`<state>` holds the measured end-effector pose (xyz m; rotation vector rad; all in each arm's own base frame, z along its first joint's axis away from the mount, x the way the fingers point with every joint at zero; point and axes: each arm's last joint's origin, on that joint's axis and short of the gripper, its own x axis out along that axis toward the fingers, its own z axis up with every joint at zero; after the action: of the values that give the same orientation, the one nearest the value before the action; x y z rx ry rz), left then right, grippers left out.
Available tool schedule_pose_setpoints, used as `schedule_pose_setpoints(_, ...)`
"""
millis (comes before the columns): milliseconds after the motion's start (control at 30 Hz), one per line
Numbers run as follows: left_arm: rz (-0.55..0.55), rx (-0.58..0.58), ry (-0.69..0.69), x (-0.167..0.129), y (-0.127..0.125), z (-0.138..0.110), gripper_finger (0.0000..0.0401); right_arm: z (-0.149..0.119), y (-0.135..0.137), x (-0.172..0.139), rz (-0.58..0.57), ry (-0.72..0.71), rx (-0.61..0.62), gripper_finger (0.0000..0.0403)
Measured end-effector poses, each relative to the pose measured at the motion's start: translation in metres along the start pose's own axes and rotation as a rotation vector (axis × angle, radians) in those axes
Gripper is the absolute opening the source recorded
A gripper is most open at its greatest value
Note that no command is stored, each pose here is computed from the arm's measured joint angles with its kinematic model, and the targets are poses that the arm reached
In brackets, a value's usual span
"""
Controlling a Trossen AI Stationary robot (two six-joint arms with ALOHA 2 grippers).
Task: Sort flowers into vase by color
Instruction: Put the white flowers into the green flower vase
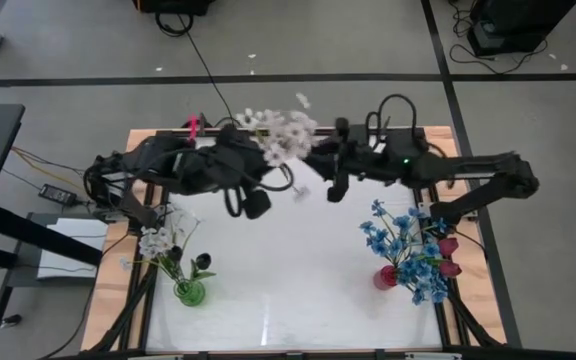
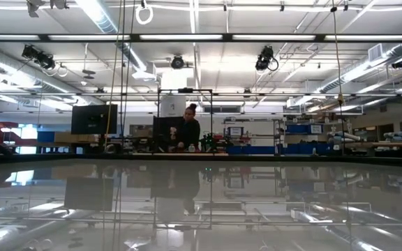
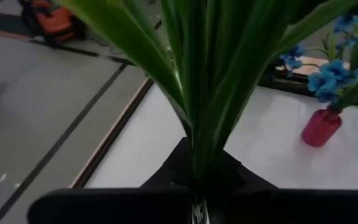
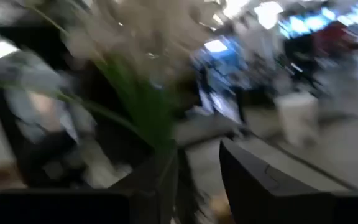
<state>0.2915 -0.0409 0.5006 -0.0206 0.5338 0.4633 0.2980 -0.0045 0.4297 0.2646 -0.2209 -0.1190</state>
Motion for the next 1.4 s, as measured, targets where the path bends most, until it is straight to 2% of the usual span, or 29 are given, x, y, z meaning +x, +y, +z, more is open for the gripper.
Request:
schedule_pose_setpoints(100,0.038,-0.009,0.021,-0.010,0.004,-0.005,0.0016,0.010,-0.006,-0.021,-0.088,0.085,-0.013,0.0131)
schedule_pose_setpoints(233,0.063,-0.013,0.028,-0.017,0.005,-0.009,0.0016,0.026,-0.012,-0.054,-0.128,0.165,-0.002,0.0117)
schedule_pose_setpoints(433,0.092,-0.013,-0.015,-0.028,0.003,-0.009,0.0016,0.034,-0.014,-0.091,-0.116,0.297,-0.014,0.0076)
schedule_pose_setpoints(633,0.051,0.013,-0.052,-0.022,-0.014,-0.006,0.0015,0.041,-0.010,-0.116,-0.098,0.328,-0.017,0.0036)
schedule_pose_setpoints(800,-0.023,0.007,-0.103,-0.031,-0.016,-0.001,0.0015,0.047,-0.009,-0.123,-0.093,0.300,-0.010,0.0017)
schedule_pose_setpoints(1033,-0.032,-0.011,-0.101,-0.046,-0.008,-0.003,0.0015,0.046,-0.010,-0.122,-0.094,0.305,-0.011,0.0021)
schedule_pose_setpoints(1067,0.024,0.014,-0.079,-0.046,-0.006,-0.008,0.0015,0.045,-0.010,-0.121,-0.095,0.306,-0.012,0.0022)
schedule_pose_setpoints(1133,0.205,0.033,-0.013,-0.040,0.002,-0.021,0.0015,0.044,-0.010,-0.120,-0.097,0.313,-0.013,0.0024)
schedule_pose_setpoints(1200,0.247,0.020,0.044,-0.024,0.003,-0.030,0.0015,0.044,-0.010,-0.120,-0.097,0.313,-0.020,0.0024)
schedule_pose_setpoints(1267,0.232,0.018,0.077,-0.009,-0.005,-0.038,0.0015,0.044,-0.010,-0.120,-0.097,0.312,-0.038,0.0023)
schedule_pose_setpoints(1400,0.099,0.015,0.066,0.007,-0.023,-0.048,0.0017,0.043,-0.011,-0.119,-0.099,0.316,-0.066,0.0022)
